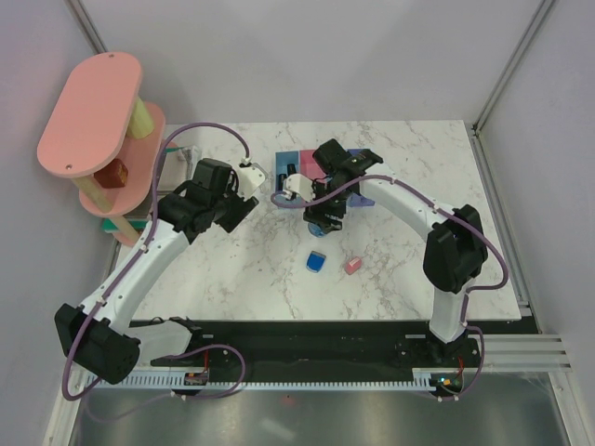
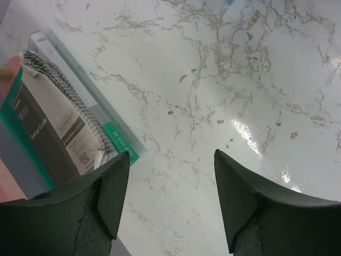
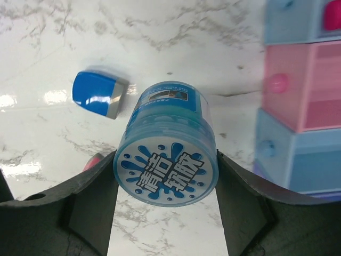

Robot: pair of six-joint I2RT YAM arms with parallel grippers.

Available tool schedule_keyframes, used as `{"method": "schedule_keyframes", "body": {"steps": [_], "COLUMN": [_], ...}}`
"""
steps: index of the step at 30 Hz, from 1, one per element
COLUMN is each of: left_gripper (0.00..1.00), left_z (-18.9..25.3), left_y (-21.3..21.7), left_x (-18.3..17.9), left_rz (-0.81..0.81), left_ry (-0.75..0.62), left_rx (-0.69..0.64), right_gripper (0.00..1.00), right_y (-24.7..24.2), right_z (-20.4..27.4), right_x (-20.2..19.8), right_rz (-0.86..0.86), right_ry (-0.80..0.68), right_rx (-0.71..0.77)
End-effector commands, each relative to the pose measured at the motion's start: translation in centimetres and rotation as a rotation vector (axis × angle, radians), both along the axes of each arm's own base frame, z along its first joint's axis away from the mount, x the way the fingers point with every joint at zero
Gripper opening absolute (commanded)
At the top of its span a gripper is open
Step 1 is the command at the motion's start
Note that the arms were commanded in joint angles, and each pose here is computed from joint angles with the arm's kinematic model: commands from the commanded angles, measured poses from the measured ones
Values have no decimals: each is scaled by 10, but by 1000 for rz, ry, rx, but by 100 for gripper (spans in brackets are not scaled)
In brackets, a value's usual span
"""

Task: Sort the stationery into containers
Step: Pick up the stationery from the center of the board, then place the stationery in the storage box.

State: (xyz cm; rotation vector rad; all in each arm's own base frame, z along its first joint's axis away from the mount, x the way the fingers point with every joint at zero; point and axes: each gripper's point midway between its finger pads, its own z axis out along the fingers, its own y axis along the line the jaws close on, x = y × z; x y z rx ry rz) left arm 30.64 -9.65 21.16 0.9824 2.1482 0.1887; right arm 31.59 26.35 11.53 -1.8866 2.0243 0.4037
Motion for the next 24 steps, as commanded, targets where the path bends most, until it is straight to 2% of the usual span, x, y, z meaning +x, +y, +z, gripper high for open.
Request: {"method": "schedule_keyframes", "body": {"steps": [1,8,15,24], "left_gripper": [72,72,72,72], "left_z": [9,12,21,22], "left_y": [2,5,8,15], "left_x": [-1,-7,-15,-20], "left_rz": [17,-8,-14,-8], "left_ry": [-31,-34,-46,-45], "left_rx": [-30,-5,-11,10], "right_gripper": [54,56,56,56], "right_y": [16,20,32,33], "right_z": [77,104,87,62], "right_x": [38,110,173,218], "right_rz": [-48,-101,-151,-193], "right_ry": [-220,-461,-560,-639], "right_rx": [127,71,73,67]}}
